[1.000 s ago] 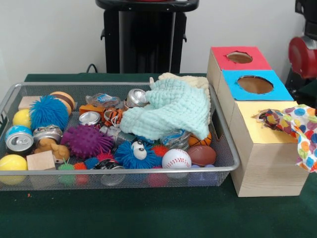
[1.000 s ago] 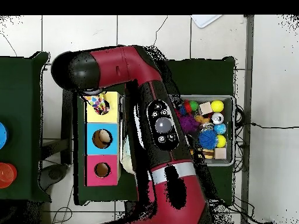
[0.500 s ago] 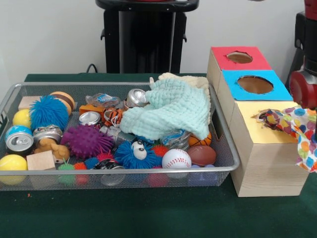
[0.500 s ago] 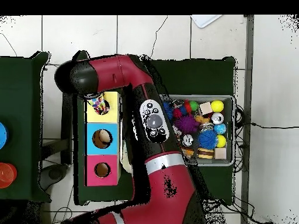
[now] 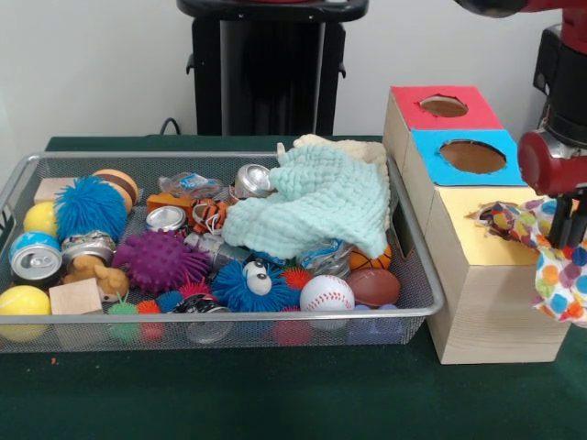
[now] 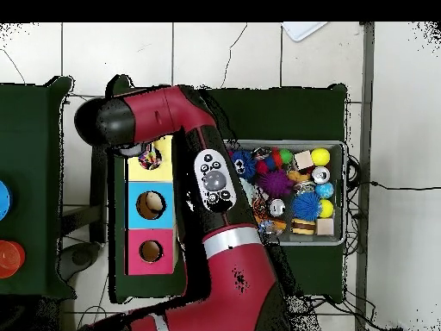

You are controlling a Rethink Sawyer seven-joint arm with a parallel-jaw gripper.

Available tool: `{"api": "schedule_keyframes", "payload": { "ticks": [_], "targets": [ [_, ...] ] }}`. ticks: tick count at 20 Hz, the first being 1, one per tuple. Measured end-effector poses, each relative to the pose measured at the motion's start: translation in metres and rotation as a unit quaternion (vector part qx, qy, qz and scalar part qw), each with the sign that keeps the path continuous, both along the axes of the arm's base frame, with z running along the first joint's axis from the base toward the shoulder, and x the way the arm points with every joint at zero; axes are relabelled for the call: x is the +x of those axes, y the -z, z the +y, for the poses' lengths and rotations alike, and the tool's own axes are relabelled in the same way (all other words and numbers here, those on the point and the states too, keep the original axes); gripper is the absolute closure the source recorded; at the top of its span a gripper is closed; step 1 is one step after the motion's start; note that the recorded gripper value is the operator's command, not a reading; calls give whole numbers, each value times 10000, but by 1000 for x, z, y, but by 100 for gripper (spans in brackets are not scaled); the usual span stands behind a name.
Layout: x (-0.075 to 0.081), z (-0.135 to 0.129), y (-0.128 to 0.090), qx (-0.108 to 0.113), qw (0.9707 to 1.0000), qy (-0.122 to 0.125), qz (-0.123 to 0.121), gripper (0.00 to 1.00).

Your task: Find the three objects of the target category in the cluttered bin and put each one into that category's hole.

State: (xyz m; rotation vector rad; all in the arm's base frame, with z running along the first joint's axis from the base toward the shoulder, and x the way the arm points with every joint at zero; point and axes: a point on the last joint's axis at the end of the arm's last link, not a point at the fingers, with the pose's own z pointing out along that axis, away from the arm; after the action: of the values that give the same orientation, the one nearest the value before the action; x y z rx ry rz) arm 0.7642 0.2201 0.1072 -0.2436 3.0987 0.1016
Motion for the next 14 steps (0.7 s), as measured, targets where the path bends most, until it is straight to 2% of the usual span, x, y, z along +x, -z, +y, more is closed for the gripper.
{"api": "schedule_keyframes", "payload": {
  "ticks": [5, 9, 12, 14],
  "targets": [
    [-9, -1, 1, -52, 9994, -1, 348, 100],
    [-13, 1, 6, 21, 9986, 47, 518, 100],
    [-15, 2, 14, 62, 9982, 68, 595, 100],
    [-19, 2, 27, 89, 9976, 77, 686, 100]
  ]
}}
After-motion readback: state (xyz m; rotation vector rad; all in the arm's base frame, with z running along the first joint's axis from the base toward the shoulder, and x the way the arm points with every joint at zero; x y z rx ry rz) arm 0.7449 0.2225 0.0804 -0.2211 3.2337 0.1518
